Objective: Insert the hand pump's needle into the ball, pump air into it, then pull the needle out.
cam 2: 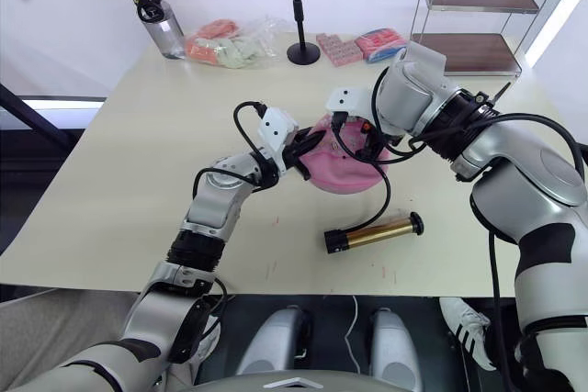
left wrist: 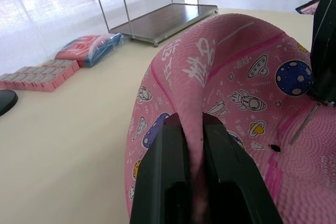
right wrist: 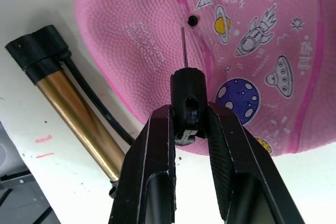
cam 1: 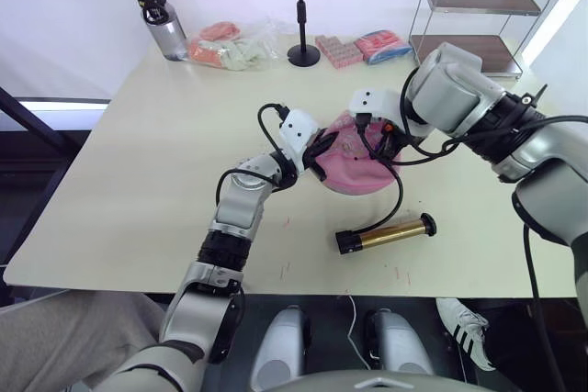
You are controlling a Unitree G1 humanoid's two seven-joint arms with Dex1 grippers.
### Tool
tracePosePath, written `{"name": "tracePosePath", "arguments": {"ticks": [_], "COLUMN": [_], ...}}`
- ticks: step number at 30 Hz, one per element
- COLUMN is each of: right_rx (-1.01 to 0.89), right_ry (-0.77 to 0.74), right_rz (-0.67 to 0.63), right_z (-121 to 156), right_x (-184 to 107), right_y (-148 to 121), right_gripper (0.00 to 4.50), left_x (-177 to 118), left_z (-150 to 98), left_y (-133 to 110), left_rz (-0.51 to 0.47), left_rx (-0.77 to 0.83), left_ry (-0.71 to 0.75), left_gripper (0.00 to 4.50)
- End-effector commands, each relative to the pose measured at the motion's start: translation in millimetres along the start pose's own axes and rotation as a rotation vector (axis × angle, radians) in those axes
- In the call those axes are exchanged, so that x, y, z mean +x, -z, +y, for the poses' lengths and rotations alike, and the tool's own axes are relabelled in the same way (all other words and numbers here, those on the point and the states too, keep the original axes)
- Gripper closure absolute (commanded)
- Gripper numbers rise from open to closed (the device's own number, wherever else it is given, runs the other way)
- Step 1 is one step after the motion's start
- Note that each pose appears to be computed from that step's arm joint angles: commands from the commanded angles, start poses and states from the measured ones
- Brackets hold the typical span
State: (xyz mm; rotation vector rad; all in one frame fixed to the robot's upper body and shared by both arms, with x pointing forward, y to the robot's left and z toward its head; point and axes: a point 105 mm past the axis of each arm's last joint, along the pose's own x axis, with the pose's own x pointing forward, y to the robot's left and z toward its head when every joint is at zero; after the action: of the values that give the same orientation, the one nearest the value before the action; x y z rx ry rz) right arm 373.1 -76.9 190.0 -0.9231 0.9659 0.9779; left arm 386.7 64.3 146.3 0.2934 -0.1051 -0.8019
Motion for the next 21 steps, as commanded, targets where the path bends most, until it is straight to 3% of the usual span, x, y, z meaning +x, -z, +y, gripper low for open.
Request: {"name": "tracePosePath", "arguments": {"ticks": [1, 21], "right_rx": [0.006, -0.027], "right_ry": [0.021, 0.013], "right_rz": [-0.027, -0.031], "right_z": [-5.1, -3.3], "right_x": [-4.8, 0.6], "right_y": [-3.1, -6.0], "right_gripper": [4.17, 4.17], "left_x": [0.1, -0.8], "left_z": [-6.5, -9.9], "left_y": [5.6, 8.4], "left_rz": [0.018, 0.02], "left_rx": [-0.011, -0.03], "left_ry": [0.014, 0.012], "left_gripper": [4.46, 4.46]}}
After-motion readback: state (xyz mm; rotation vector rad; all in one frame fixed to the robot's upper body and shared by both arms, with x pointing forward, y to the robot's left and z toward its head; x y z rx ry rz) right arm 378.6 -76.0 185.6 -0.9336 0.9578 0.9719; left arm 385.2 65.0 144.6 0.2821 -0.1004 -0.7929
